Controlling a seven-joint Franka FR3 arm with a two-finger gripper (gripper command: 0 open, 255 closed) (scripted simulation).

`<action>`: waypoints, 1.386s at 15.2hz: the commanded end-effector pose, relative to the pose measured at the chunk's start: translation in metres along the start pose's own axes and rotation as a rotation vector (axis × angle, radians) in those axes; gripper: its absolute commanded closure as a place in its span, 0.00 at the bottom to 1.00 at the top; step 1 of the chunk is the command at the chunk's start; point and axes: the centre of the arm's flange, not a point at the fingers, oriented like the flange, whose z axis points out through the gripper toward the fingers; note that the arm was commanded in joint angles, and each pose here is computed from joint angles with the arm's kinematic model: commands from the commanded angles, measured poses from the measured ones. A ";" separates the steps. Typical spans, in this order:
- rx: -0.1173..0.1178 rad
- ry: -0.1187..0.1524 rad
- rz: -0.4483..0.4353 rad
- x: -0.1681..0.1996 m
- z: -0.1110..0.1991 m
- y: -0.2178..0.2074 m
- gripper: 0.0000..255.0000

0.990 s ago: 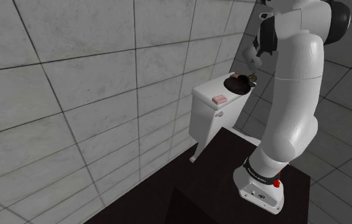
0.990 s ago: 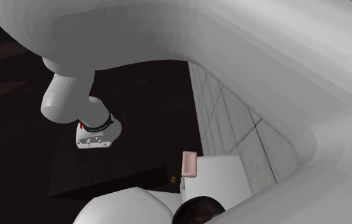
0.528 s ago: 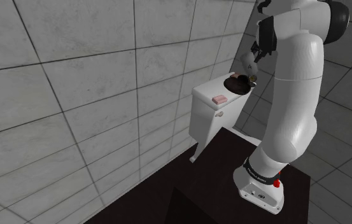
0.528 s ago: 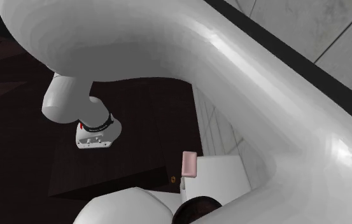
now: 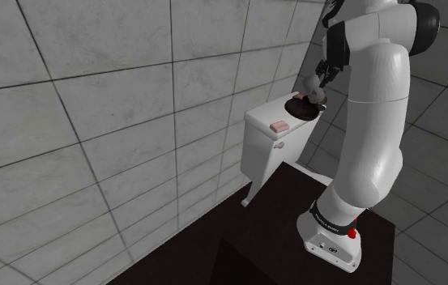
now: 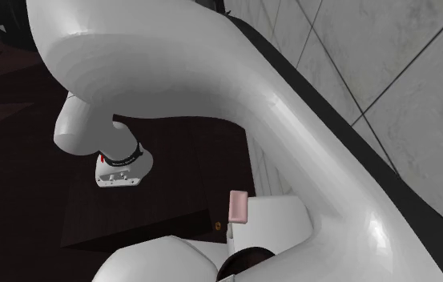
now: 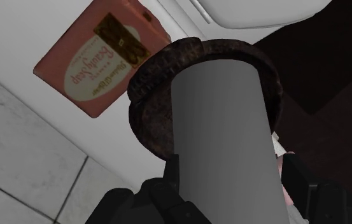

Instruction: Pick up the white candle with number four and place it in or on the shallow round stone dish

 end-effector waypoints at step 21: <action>-0.001 0.000 0.000 -0.001 -0.048 0.000 0.00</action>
